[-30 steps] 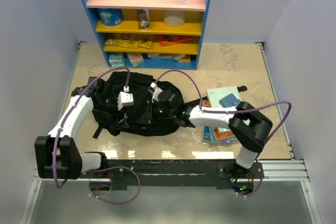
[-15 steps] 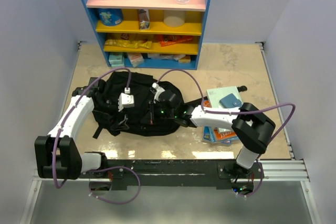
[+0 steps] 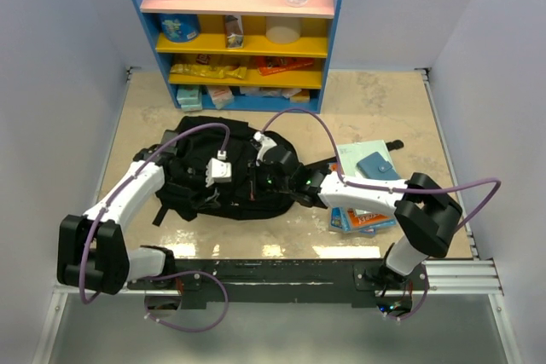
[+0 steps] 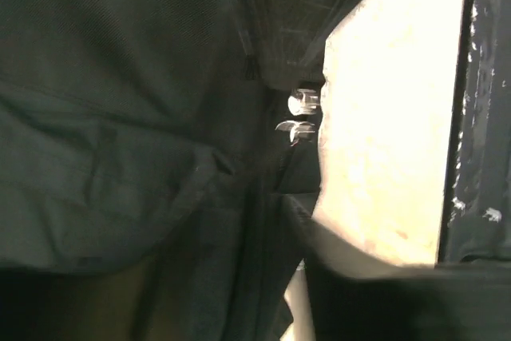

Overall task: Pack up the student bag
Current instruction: Unzip the student bag at the center of the board.

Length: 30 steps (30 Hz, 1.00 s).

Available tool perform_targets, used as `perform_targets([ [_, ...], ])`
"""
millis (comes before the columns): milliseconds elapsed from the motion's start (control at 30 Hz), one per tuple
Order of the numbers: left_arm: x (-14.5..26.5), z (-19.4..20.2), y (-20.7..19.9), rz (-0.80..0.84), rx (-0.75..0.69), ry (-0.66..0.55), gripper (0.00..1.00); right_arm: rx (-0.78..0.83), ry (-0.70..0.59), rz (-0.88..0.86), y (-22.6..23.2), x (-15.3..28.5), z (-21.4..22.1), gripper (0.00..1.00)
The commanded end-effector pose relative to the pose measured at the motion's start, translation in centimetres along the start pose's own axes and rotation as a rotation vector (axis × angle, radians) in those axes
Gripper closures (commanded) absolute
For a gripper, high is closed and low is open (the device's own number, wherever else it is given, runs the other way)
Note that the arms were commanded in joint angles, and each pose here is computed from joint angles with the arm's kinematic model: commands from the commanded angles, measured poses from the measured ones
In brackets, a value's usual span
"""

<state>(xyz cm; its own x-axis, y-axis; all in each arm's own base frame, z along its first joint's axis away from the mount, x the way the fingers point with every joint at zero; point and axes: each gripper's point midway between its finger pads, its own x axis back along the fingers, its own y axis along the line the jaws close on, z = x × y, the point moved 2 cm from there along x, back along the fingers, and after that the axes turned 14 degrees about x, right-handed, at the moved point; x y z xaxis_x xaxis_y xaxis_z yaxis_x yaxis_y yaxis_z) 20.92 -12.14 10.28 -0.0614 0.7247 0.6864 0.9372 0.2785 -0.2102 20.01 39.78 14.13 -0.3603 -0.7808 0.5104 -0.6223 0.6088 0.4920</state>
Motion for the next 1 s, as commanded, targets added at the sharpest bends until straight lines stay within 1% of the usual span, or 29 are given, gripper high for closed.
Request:
perform_targets([
  [0,-1.3,0.4,0.4,0.031,-0.016,0.016,0.69,0.024,-0.029,0.027,0.0,1.1,-0.6,1.0],
  [33,-1.3,0.6,0.3,0.047,-0.004,0.032,0.81,0.025,-0.03,0.031,-0.1,1.1,-0.7,1.0],
  [67,-1.4,0.9,0.2,0.059,0.01,0.045,0.95,0.027,-0.022,0.045,-0.4,1.1,-0.5,1.0],
  [133,-1.6,1.5,0.0,0.087,0.031,0.072,1.0,0.037,-0.032,0.066,-0.6,1.3,-0.9,1.0],
  [167,-1.6,1.6,0.0,0.09,0.033,0.076,1.0,0.04,-0.017,0.082,-0.8,1.4,-0.6,1.0],
  [233,-1.5,1.6,-0.1,0.086,0.025,0.075,1.0,0.053,-0.04,0.109,-1.0,1.8,-1.3,1.0],
  [267,-1.4,1.6,-0.2,0.082,0.021,0.072,1.0,0.058,-0.016,0.145,-1.7,2.1,-0.8,1.0],
  [333,-1.1,1.4,-0.3,0.071,0.009,0.067,1.0,0.077,-0.04,0.202,-2.5,2.8,-1.5,1.0],
  [433,-0.7,1.1,-0.5,0.066,0.002,0.067,1.0,0.101,-0.039,0.297,-4.5,3.8,-1.6,1.0],
  [567,-0.2,1.1,-0.8,0.058,-0.013,0.074,1.0,0.121,-0.048,0.382,-6.4,5.9,-2.1,1.0],
  [700,0.3,1.2,-1.0,0.049,-0.023,0.083,1.0,0.147,-0.059,0.443,-8.0,7.2,-2.9,1.0],
  [967,1.9,1.5,-0.7,0.027,-0.026,0.093,1.0,0.191,-0.059,0.547,-10.3,8.3,-3.8,1.0],
])
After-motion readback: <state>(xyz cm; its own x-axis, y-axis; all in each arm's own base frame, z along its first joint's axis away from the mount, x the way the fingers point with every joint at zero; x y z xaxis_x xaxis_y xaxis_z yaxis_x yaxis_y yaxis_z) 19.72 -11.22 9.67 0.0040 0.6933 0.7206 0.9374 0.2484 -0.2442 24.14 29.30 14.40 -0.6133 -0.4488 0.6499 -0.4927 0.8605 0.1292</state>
